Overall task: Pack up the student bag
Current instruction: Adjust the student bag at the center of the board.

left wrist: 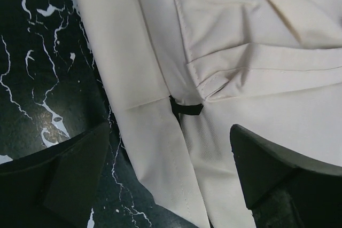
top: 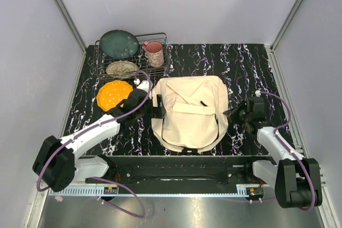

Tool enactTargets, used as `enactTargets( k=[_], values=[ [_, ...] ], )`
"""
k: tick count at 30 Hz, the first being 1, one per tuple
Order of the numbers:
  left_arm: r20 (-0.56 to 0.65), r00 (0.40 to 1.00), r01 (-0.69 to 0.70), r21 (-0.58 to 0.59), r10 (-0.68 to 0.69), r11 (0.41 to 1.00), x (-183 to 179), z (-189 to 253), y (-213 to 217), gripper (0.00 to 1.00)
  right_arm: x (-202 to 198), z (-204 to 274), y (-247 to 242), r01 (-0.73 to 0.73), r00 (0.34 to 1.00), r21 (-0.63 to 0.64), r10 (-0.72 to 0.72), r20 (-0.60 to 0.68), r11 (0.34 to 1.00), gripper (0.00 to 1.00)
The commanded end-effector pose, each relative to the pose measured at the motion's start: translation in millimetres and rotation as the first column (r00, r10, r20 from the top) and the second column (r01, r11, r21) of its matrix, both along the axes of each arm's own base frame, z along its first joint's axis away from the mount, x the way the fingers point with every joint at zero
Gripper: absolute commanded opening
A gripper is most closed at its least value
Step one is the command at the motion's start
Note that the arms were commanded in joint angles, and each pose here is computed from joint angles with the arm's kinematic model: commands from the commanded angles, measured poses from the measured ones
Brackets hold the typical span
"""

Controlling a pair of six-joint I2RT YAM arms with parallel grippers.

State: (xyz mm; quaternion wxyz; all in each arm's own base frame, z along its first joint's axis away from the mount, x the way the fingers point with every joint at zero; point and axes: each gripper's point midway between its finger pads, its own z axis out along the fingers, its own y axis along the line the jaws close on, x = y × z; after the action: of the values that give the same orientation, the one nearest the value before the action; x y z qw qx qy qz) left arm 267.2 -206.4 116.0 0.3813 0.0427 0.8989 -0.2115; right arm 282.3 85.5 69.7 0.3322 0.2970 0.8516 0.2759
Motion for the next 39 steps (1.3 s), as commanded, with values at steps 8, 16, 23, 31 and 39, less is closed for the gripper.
enactTargets(
  k=[8, 16, 23, 31, 39],
  values=[
    [-0.127, 0.991, 0.025, -0.085, -0.036, 0.996, 8.5, -45.6, -14.9, 0.99, -1.2, 18.0, 2.4, -0.004, 0.998, 0.018, 0.003, 0.063, 1.0, 0.0],
    [-0.113, 0.991, 0.041, -0.242, -0.071, 0.969, 17.8, -47.5, -18.2, 0.94, 3.7, 15.8, 9.8, -0.041, 0.997, 0.046, 0.038, 0.06, 0.998, 0.0],
    [-0.07, 0.992, 0.081, -0.284, -0.105, 0.955, 38.4, -31.0, -28.8, 0.33, 2.8, 15.4, 18.9, -0.067, 0.996, 0.098, 0.061, 0.067, 0.993, 0.0],
    [-0.042, 0.996, 0.065, -0.225, -0.076, 0.972, 89.9, -9.4, -24.4, 0.01, -19.9, 17.3, 26.7, -0.049, 0.997, 0.173, 0.037, 0.073, 0.984, 0.0],
    [-0.024, 0.998, 0.059, -0.186, -0.065, 0.981, 99.7, 3.4, -13.8, 0.54, -31.6, 17.4, 10.1, 0.039, 0.998, 0.102, -0.043, 0.036, 0.994, 0.68]
  ],
)
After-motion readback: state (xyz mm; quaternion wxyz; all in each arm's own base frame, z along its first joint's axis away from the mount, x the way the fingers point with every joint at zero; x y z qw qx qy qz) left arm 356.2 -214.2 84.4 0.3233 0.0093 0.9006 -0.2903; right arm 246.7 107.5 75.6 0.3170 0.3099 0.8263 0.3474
